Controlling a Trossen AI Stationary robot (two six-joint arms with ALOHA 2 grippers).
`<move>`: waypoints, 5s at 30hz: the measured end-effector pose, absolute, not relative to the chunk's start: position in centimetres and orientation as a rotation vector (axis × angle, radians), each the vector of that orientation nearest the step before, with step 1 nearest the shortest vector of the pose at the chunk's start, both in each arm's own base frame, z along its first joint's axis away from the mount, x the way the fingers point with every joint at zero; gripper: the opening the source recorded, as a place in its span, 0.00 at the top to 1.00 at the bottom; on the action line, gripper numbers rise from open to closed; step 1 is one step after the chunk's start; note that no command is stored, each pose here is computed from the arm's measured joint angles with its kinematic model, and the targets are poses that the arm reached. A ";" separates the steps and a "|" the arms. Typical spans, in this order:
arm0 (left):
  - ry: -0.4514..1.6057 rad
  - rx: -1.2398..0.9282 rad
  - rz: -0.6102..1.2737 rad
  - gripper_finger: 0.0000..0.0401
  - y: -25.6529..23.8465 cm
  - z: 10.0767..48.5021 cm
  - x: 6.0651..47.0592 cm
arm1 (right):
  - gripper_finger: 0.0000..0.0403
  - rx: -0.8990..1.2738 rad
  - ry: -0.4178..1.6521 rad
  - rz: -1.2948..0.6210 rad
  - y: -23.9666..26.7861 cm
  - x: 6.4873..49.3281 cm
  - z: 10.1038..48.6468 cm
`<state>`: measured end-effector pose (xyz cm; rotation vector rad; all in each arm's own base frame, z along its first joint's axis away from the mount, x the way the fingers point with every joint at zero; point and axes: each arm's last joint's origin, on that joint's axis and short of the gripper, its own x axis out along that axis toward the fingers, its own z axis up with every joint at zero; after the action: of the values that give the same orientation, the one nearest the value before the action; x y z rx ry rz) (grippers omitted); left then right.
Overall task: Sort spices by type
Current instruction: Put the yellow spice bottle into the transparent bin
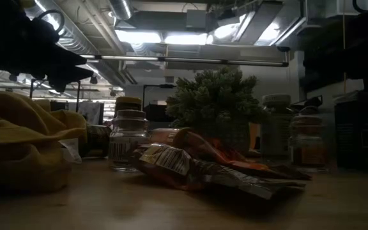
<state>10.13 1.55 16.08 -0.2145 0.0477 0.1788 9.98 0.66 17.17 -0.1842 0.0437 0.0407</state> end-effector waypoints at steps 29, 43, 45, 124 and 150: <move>-0.314 -0.102 0.213 0.49 1.8 19.7 10.6 | 0.61 -0.183 0.024 0.028 0.6 10.0 17.5; -0.160 -0.189 0.329 0.37 2.4 19.6 12.7 | 0.61 -0.183 0.023 0.028 0.6 10.0 17.5; -0.141 -0.192 0.327 0.34 2.5 20.1 13.3 | 0.61 -0.183 0.023 0.028 0.6 10.0 17.5; 0.735 -0.049 0.267 0.55 2.6 15.0 24.5 | 0.61 -0.184 0.049 0.031 0.6 9.9 17.3; 0.634 -0.132 0.381 0.59 5.4 17.8 25.6 | 0.61 -0.184 0.048 0.030 0.6 9.9 17.3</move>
<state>25.63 5.45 17.78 -0.1323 0.6341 0.3811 9.94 0.63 17.31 -0.1843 0.0479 0.0303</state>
